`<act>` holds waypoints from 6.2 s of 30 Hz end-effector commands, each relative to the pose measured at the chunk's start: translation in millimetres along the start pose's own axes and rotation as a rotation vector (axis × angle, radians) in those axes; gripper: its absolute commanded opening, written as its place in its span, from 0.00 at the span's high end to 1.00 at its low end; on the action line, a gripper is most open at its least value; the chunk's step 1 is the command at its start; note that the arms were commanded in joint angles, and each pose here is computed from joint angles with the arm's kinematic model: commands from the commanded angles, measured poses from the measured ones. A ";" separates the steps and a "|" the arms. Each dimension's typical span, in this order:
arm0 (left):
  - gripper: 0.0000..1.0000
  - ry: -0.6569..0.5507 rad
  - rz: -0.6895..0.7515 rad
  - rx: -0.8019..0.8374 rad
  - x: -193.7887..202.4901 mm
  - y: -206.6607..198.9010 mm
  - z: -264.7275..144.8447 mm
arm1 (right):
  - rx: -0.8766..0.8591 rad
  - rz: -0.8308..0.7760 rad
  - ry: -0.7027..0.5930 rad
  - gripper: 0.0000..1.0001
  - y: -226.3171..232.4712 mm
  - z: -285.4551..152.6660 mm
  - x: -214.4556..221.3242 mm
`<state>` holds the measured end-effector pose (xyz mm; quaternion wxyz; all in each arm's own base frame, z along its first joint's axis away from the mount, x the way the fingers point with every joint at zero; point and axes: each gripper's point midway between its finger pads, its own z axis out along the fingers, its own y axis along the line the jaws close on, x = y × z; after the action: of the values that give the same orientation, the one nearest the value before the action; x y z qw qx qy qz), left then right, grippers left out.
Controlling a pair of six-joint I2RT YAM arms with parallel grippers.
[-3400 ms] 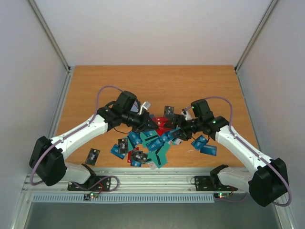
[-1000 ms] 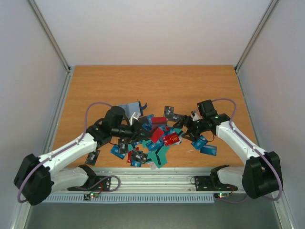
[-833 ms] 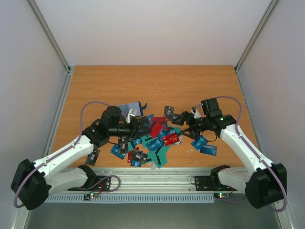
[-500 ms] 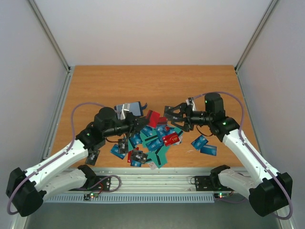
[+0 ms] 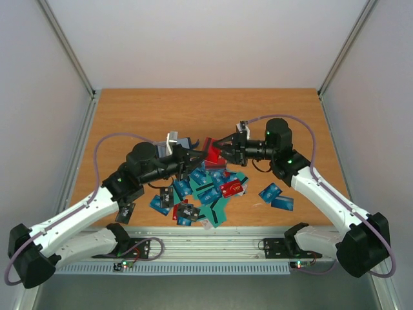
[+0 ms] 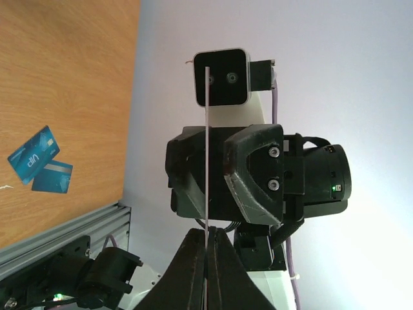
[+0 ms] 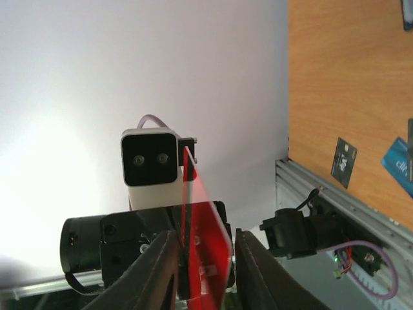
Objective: Put the credit cards into the card holder
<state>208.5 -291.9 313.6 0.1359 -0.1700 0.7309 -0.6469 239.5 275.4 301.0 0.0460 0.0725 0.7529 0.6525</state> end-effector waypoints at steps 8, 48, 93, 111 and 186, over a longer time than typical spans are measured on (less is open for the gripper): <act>0.93 -0.020 0.038 0.075 0.0 -25.0 4.6 | -0.062 -0.036 0.014 0.99 27.3 1.9 1.1; 0.79 0.156 0.291 0.181 -141.9 6.4 -7.0 | -0.175 -0.218 0.325 0.99 20.3 85.0 -93.1; 1.00 -0.107 0.299 -0.443 -246.5 221.6 -65.3 | 0.690 -0.259 0.183 0.63 -177.8 139.6 -144.6; 1.00 -0.106 0.239 -0.390 -275.1 246.9 -44.7 | 0.716 -0.221 0.214 0.88 -212.1 165.3 -168.5; 1.00 0.125 0.108 -0.444 -231.3 269.9 -7.9 | 0.761 -0.047 0.291 0.99 -269.5 156.0 -160.1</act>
<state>409.2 -147.3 40.8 0.1260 -0.1530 0.8610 -0.4684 412.9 364.0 25.2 -0.0628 -0.0315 0.9361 0.3448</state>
